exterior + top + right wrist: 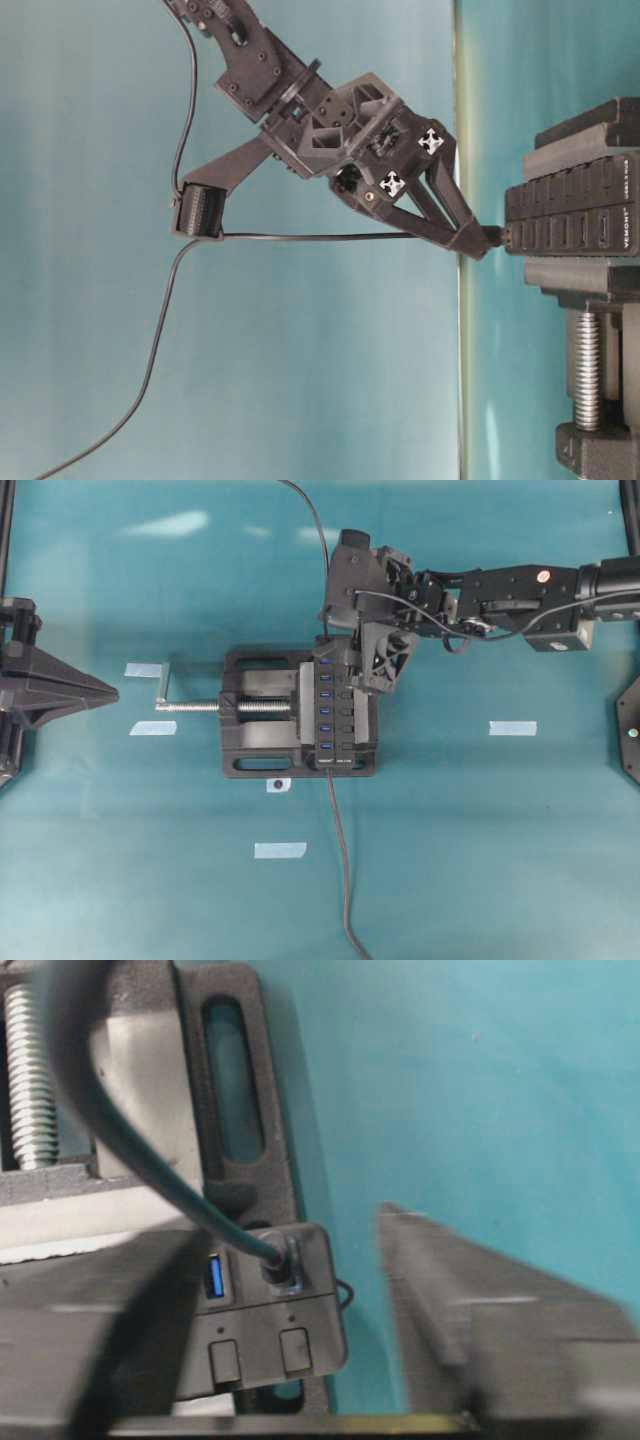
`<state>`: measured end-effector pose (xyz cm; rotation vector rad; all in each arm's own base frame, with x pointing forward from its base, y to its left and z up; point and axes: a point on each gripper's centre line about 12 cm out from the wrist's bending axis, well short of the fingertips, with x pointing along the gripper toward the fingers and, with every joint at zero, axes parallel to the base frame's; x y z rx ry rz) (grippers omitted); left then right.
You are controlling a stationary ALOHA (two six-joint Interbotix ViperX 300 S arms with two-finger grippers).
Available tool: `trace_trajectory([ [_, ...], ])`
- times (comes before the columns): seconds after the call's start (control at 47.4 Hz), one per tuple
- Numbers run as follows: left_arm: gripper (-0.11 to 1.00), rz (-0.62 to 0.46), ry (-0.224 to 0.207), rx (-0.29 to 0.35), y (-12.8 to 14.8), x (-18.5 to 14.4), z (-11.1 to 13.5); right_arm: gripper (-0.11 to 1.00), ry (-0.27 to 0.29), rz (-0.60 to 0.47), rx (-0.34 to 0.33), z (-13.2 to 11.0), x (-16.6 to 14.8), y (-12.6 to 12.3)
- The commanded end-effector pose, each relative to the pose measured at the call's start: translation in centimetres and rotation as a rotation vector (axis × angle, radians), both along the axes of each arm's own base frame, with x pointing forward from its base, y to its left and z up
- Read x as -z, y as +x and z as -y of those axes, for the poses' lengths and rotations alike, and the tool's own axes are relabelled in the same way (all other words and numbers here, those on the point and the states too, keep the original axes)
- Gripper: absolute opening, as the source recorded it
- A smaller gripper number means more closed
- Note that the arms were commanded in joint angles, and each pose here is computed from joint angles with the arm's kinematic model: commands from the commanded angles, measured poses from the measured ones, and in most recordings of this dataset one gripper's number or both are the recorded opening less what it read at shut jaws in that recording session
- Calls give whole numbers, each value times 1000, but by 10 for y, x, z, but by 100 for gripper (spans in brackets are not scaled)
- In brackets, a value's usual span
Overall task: Insert the USB into the front port of the fixed hub.
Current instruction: 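Lower the right gripper and close it on the black USB plug, then pull the USB plug out of the hub's end port with the right gripper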
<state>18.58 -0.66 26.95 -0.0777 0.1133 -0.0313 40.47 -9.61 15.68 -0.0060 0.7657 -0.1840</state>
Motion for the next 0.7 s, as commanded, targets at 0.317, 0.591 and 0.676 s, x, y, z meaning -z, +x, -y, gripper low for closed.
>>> trace_trajectory([
  [0.317, 0, 18, -2, 2, 2, -7, 0, 26, -11, 35, -11, -3, -14, 6],
  [0.591, 0, 18, -2, 0, 2, -7, 0, 26, -9, 29, -11, -3, -12, 4],
  [0.676, 0, 18, -2, 2, 2, -7, 0, 25, -8, 25, -11, -3, -12, 4],
])
